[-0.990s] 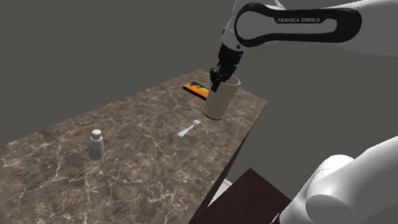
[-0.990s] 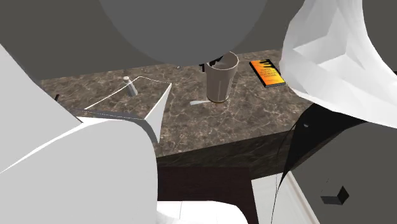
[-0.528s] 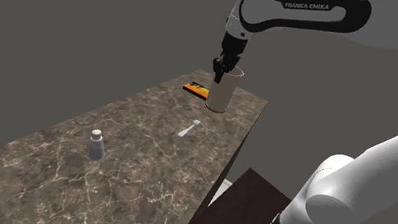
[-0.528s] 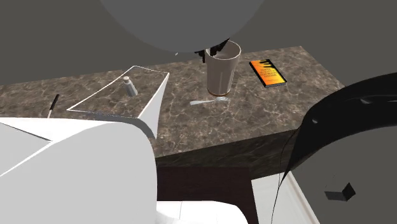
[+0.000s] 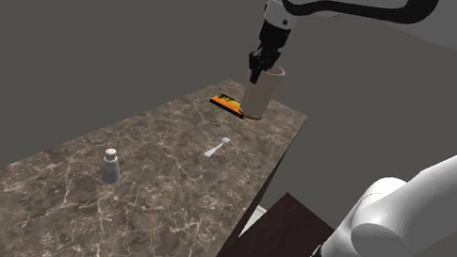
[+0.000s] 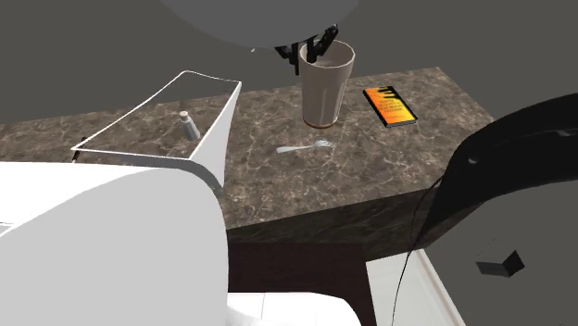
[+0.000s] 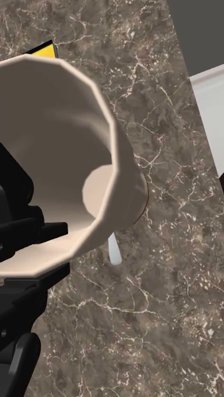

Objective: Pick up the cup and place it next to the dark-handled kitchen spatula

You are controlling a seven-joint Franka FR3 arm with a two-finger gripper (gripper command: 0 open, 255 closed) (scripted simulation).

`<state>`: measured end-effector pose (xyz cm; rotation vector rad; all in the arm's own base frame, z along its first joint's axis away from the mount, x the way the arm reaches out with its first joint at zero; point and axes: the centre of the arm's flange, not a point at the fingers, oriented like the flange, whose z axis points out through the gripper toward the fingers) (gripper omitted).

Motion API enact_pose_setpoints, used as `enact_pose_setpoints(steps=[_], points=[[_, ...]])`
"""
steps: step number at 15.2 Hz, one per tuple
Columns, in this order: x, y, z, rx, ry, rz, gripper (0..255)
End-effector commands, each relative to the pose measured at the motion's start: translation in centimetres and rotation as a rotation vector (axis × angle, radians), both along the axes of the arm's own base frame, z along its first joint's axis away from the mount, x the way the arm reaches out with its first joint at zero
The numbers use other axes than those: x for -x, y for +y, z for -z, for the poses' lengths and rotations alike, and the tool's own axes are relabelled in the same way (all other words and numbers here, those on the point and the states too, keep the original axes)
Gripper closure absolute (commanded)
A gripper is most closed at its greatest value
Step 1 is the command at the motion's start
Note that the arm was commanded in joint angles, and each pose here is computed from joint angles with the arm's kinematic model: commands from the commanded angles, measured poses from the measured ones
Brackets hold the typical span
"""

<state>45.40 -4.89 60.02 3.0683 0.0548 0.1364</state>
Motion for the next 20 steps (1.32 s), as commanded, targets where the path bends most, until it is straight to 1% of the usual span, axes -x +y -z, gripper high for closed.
enact_pose_setpoints(steps=[1, 4, 5, 20], points=[[0.1, 0.0, -1.1, 0.0, 0.0, 0.0, 255], [0.1, 0.0, -2.7, 0.0, 0.0, 0.0, 255], [0.1, 0.0, -2.8, 0.0, 0.0, 0.0, 255], [6.5, 18.8, -2.9, 0.0, 0.0, 0.0, 255]])
